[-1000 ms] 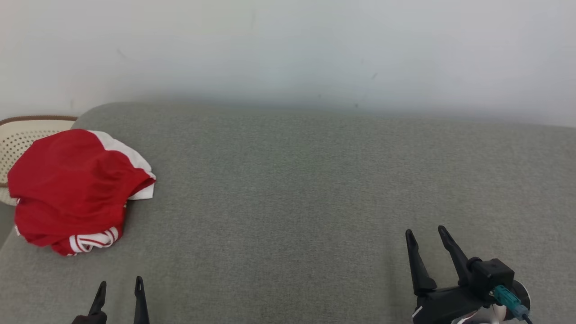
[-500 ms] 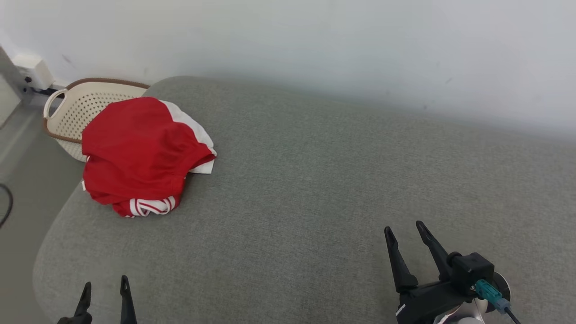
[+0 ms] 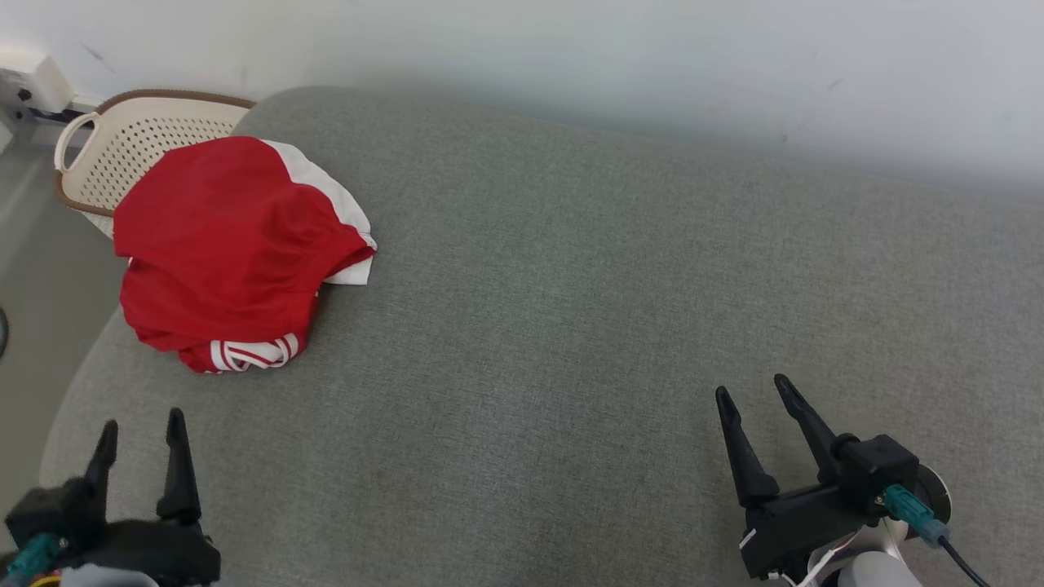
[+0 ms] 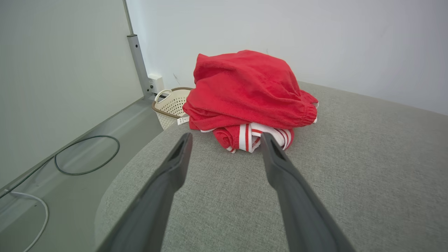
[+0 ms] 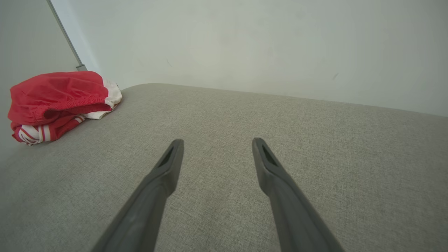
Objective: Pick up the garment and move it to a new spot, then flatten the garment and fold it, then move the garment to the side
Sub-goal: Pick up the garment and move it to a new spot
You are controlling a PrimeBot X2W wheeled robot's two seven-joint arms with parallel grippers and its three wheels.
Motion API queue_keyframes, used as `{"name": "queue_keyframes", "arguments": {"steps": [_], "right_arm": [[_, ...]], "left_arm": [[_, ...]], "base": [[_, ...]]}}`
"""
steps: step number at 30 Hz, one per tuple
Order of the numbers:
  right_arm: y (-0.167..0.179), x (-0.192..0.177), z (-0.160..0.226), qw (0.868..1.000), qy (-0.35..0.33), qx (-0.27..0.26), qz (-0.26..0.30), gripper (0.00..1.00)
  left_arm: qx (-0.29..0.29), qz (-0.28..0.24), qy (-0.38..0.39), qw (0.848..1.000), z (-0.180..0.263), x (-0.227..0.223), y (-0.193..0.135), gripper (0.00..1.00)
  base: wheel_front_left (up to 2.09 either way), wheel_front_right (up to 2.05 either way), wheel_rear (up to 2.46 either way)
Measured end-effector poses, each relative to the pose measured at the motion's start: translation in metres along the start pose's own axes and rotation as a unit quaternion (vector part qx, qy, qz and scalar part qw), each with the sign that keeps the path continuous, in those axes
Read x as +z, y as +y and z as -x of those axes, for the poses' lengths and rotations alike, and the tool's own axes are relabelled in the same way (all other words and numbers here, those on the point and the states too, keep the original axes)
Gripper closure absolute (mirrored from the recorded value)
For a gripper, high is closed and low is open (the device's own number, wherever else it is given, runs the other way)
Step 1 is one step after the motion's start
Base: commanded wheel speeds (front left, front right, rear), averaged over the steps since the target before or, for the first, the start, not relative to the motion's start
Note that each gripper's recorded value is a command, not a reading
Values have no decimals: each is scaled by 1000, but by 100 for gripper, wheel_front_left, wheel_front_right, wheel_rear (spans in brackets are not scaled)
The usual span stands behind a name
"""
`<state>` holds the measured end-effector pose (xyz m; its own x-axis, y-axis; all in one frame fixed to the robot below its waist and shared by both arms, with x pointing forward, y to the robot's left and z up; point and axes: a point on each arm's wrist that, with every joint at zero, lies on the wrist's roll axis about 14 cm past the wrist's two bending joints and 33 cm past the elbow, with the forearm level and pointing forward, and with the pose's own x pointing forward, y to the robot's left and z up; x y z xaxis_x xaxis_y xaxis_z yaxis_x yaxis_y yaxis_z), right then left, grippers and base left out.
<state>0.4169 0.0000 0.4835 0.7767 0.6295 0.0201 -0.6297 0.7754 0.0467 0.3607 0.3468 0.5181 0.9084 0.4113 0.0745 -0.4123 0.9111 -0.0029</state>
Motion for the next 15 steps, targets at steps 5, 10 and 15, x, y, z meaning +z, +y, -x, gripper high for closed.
{"name": "queue_keyframes", "arguments": {"steps": [5, 10, 15], "right_arm": [[-19, -8, 1, 1000, 9, -15, 2, 0], [-30, -21, 5, 999, 24, -25, -1, 0], [-39, -31, 5, 999, 34, -31, -5, 0]], "left_arm": [[-27, -33, -5, 999, -36, 8, -7, 0], [-42, -46, 9, 998, -56, 2, -12, 0], [-57, -51, 14, 997, -80, 2, -20, 0]], "base": [[0, 0, 0], [0, 0, 0], [0, 0, 0]]}}
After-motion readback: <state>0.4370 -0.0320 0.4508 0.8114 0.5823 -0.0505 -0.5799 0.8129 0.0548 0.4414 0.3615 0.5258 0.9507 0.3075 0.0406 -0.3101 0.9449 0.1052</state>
